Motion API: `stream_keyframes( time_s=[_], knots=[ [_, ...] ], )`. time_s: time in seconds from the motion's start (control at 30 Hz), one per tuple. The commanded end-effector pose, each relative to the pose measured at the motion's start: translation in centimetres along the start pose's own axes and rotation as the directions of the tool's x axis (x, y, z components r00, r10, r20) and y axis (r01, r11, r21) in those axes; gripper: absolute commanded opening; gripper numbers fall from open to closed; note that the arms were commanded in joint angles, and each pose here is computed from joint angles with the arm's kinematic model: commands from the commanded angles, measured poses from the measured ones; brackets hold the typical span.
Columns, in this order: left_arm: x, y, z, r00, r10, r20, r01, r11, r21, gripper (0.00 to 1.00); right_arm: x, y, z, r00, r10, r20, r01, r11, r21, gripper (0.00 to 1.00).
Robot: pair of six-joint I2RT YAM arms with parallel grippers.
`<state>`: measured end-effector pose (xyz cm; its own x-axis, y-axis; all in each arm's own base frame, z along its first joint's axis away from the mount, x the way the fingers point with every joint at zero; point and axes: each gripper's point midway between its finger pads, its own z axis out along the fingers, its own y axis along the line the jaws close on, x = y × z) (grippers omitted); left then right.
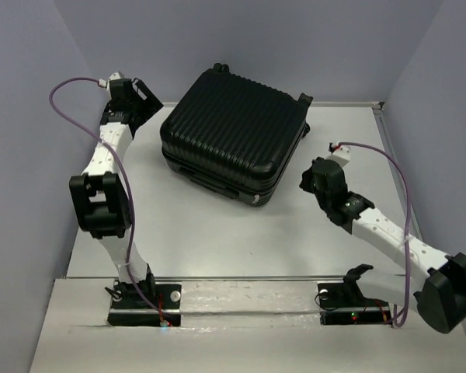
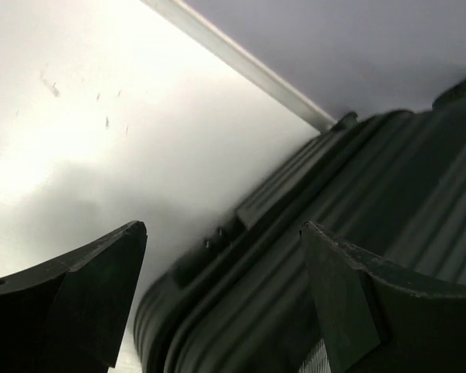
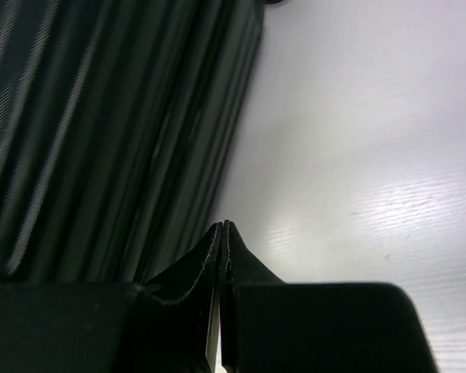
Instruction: Pack the luggage
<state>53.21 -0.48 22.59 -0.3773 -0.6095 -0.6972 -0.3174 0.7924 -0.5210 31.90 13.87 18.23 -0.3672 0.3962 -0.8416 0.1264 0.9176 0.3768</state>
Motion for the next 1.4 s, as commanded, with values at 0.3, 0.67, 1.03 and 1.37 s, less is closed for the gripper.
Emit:
stream_keyframes(
  time_s=[0.3,0.67,1.03,1.37],
  knots=[
    [0.2,-1.2,9.7,0.987,0.027,-0.161,-0.018,0.998,0.061,0.92,-2.8,0.1,11.1,0.993,-0.017,-0.119,0.011,0.999,-0.053,0.07],
    [9.1,0.5,11.0,0.947,0.046,-0.317,-0.023,0.997,0.076,0.92,-0.9,2.8,16.3,0.977,-0.035,-0.211,0.005,0.989,-0.145,0.07],
    [13.4,-0.3,0.9,0.963,-0.073,-0.261,0.122,0.977,0.176,0.91,-0.4,8.6,15.4,0.957,-0.124,-0.261,-0.011,0.887,-0.461,0.07],
    [17.9,1.5,-7.1,0.975,-0.087,-0.205,0.127,0.973,0.192,0.91,-0.2,12.6,15.2,0.922,-0.188,-0.339,-0.074,0.773,-0.630,0.11]
  ],
)
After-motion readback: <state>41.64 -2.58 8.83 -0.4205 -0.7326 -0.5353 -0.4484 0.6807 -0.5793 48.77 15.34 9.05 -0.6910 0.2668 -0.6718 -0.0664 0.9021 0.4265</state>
